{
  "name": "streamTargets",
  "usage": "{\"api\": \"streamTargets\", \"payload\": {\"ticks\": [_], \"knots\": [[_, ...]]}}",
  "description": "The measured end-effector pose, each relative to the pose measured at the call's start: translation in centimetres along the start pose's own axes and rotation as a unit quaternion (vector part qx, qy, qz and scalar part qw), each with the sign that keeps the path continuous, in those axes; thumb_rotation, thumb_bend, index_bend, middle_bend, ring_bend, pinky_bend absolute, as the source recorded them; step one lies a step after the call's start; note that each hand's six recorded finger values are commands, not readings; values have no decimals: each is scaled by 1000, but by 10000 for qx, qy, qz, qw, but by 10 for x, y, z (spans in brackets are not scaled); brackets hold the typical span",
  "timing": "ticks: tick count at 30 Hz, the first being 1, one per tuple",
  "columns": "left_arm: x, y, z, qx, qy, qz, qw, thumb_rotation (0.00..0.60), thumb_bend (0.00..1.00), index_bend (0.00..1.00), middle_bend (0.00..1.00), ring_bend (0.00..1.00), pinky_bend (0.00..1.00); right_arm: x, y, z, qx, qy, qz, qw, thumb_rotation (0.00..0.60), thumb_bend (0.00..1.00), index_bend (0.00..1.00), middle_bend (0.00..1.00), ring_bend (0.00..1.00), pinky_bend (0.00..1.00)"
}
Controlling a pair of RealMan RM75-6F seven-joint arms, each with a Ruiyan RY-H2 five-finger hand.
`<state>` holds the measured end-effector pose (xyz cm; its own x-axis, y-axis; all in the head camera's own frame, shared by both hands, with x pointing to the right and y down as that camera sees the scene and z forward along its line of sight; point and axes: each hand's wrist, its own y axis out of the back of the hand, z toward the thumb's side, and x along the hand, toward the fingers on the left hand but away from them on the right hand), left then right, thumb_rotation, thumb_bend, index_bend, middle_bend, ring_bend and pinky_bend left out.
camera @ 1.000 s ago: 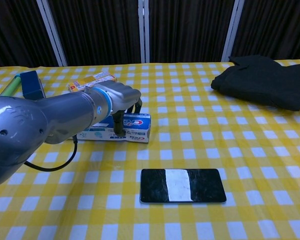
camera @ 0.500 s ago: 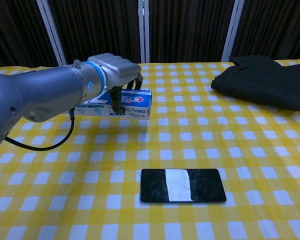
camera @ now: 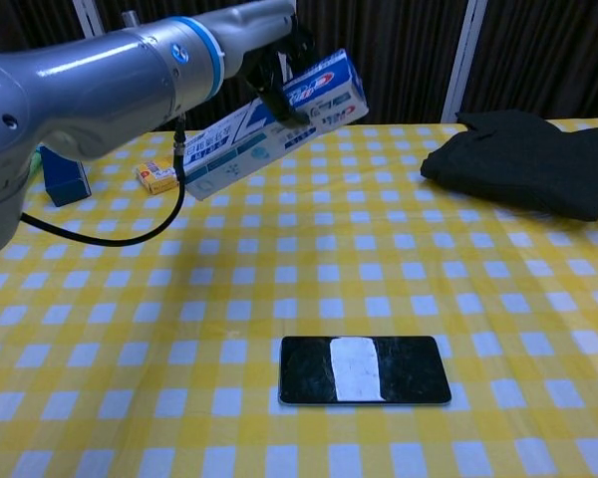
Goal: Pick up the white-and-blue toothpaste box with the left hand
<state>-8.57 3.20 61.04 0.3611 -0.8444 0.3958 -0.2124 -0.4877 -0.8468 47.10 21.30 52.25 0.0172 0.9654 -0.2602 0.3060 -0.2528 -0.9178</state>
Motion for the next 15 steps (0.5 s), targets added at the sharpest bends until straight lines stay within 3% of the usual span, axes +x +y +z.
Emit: {"api": "streamTargets", "payload": {"ticks": [4,10,15], "knots": [[3,21,7,-495,-99,366,9981,600,494,519,351,359,411,0,0,0,2,-3,-3,10000,600,51,65,0,0,0],[0,38,15,-720,-319,794,9937,600,489,511,348,359,410,0,0,0,-1,9,-4,10000,600,51,64,0,0,0],[-2,43,15,-821,-394,944,9914,600,484,505,338,359,404,0,0,1,-3,18,2,10000,600,52,65,0,0,0]]}}
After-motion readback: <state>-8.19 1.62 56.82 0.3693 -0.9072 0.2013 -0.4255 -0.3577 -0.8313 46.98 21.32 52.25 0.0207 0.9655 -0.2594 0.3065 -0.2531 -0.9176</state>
